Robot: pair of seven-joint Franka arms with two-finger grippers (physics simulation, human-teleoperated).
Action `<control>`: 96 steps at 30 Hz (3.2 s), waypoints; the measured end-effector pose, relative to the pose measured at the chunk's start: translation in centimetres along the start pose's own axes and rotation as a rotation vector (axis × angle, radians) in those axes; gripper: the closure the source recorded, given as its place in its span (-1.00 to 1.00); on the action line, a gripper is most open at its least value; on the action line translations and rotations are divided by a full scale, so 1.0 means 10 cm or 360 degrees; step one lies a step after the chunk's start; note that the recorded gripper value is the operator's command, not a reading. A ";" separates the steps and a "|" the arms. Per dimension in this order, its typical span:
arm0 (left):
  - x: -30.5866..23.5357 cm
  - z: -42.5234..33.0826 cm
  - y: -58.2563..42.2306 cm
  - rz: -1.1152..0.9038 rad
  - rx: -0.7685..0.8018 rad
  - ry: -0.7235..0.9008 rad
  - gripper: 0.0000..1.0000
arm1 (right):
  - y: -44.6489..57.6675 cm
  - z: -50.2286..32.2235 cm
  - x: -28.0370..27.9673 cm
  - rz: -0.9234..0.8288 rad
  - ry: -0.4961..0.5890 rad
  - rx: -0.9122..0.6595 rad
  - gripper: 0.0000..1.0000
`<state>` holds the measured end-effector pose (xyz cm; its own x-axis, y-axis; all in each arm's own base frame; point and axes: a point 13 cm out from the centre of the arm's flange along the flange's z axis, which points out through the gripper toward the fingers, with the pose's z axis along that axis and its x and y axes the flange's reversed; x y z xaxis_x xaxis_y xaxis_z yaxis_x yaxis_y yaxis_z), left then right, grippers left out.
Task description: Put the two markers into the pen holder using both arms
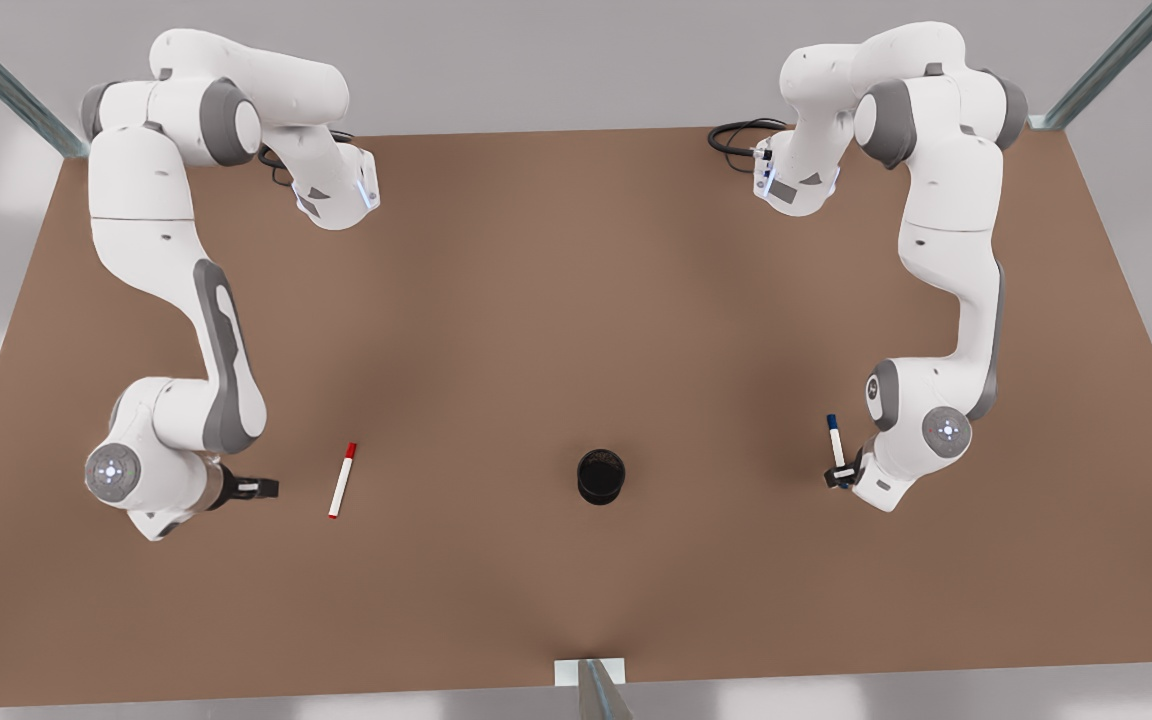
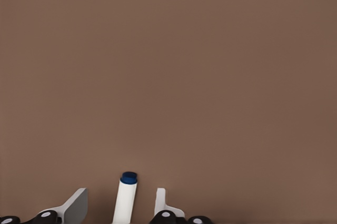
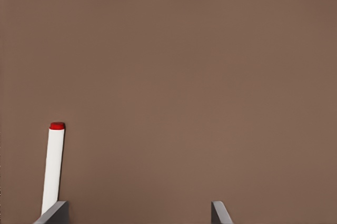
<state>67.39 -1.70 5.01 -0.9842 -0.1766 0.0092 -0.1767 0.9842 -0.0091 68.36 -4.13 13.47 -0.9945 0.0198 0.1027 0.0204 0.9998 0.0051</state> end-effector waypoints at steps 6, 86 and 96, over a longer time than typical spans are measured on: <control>0.02 0.08 0.01 0.0013 -0.0001 0.0009 -0.28 | 0.44 0.48 -0.08 -0.0059 0.0033 -0.0007 -1.00; -1.19 -3.15 -0.72 0.1746 0.0121 -0.1020 -1.00 | 5.42 -2.40 0.06 -0.0537 -0.1097 -0.0620 0.46; 0.29 -3.55 0.11 0.1391 -0.0101 -0.0047 -1.00 | 6.09 -1.90 0.05 -0.0675 -0.1451 -0.0642 0.45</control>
<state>64.62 -0.80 40.57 -0.7669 0.6418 -0.0012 0.6408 0.7658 0.0551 71.03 56.61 32.73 -0.6272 -0.1627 -0.7617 -0.4763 0.8539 0.2098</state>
